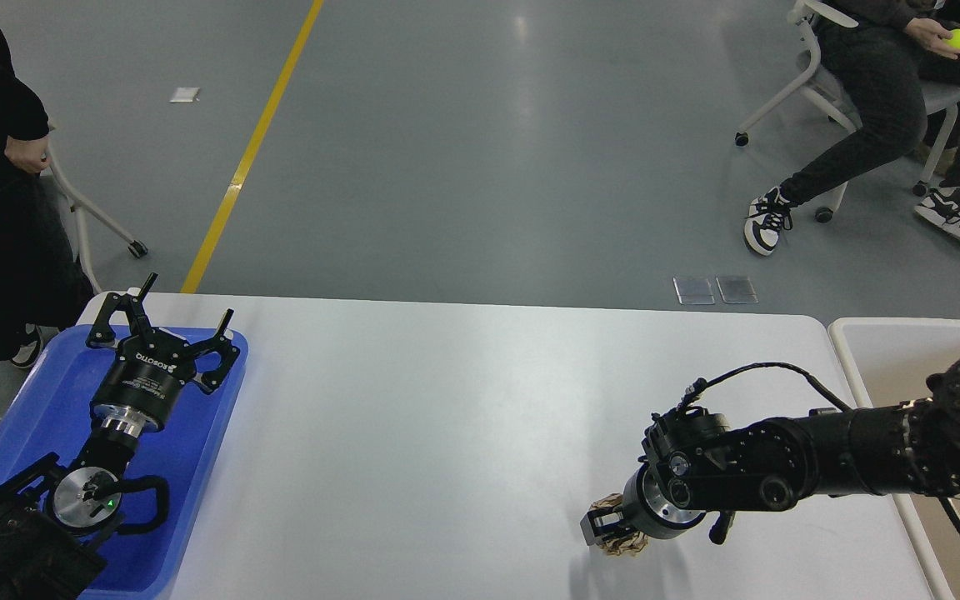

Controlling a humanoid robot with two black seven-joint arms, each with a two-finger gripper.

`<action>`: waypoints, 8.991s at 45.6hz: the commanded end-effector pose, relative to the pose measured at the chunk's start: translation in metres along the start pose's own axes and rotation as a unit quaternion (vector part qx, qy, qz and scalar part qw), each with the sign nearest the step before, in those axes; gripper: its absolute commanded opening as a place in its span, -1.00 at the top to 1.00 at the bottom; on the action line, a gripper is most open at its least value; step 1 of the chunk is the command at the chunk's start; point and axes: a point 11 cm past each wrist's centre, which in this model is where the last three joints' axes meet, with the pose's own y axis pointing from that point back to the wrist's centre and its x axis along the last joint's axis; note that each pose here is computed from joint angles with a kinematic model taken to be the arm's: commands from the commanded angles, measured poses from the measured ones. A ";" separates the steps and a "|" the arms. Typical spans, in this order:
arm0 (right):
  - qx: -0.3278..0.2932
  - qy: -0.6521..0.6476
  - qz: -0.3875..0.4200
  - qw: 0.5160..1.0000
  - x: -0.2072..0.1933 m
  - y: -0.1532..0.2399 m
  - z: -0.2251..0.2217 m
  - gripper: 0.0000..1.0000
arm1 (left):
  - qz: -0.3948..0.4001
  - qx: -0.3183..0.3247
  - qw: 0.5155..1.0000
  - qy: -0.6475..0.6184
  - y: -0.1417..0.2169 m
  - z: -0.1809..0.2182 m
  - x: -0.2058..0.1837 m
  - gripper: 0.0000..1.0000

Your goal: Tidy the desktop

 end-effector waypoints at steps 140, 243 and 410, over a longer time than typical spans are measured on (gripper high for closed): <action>-0.215 -0.100 -0.008 0.971 0.068 0.316 0.191 1.00 | -0.001 0.000 1.000 0.001 0.000 -0.001 -0.001 -0.98; -0.341 -0.468 0.302 0.757 -0.062 0.078 0.372 1.00 | 0.001 -0.001 1.000 -0.001 0.001 0.001 0.001 -0.98; 0.386 -0.725 0.460 0.337 0.090 0.096 0.244 -1.00 | 0.001 -0.001 1.000 0.000 0.001 0.000 0.001 -0.98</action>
